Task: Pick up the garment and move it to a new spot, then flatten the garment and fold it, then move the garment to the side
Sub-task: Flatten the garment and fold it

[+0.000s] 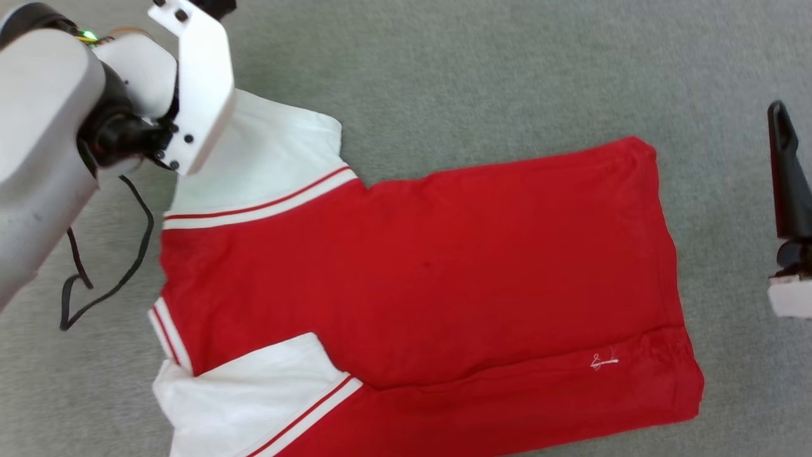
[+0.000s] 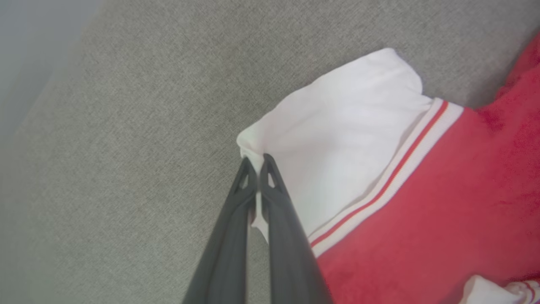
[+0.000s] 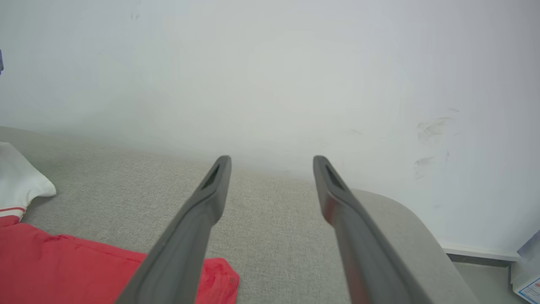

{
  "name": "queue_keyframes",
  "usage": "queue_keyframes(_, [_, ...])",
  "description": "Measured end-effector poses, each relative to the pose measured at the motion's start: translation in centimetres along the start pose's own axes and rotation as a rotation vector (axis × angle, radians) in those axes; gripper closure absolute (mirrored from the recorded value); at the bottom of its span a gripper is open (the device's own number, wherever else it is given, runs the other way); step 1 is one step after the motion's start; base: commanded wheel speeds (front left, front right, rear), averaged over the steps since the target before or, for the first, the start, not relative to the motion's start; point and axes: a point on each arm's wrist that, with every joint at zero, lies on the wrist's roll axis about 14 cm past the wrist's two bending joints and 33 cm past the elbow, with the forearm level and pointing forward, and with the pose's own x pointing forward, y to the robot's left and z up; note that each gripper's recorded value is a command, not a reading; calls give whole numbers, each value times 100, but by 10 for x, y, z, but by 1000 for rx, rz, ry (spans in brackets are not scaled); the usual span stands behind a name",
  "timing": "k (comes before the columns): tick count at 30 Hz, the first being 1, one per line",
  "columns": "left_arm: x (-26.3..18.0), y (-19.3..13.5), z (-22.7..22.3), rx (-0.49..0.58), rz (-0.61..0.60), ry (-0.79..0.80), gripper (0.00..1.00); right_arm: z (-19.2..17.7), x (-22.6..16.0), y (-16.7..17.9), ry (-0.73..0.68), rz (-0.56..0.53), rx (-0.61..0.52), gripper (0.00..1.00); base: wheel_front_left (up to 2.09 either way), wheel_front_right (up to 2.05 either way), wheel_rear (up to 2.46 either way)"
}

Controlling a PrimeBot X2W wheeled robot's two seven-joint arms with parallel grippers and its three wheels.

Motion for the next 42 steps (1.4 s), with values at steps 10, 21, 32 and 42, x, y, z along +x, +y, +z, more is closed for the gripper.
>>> queue_keyframes(10, [-45, -19, -2, 75, 15, -108, 100, -22, 22, 13, 497, 221, -83, 0, 0, 0, 0])
queue_keyframes(21, [-42, -21, -2, 77, -2, -148, 100, -83, 9, 19, 1060, 369, -179, 0, 0, 0, 0])
queue_keyframes(32, [-23, -10, -11, 67, -8, -142, 100, -150, 11, 44, 1283, 440, -182, 0, 0, 0, 0])
queue_keyframes(42, [-6, -6, -24, 50, -19, -123, 100, -178, 7, 60, 1311, 509, -193, 100, 0, 0, 0])
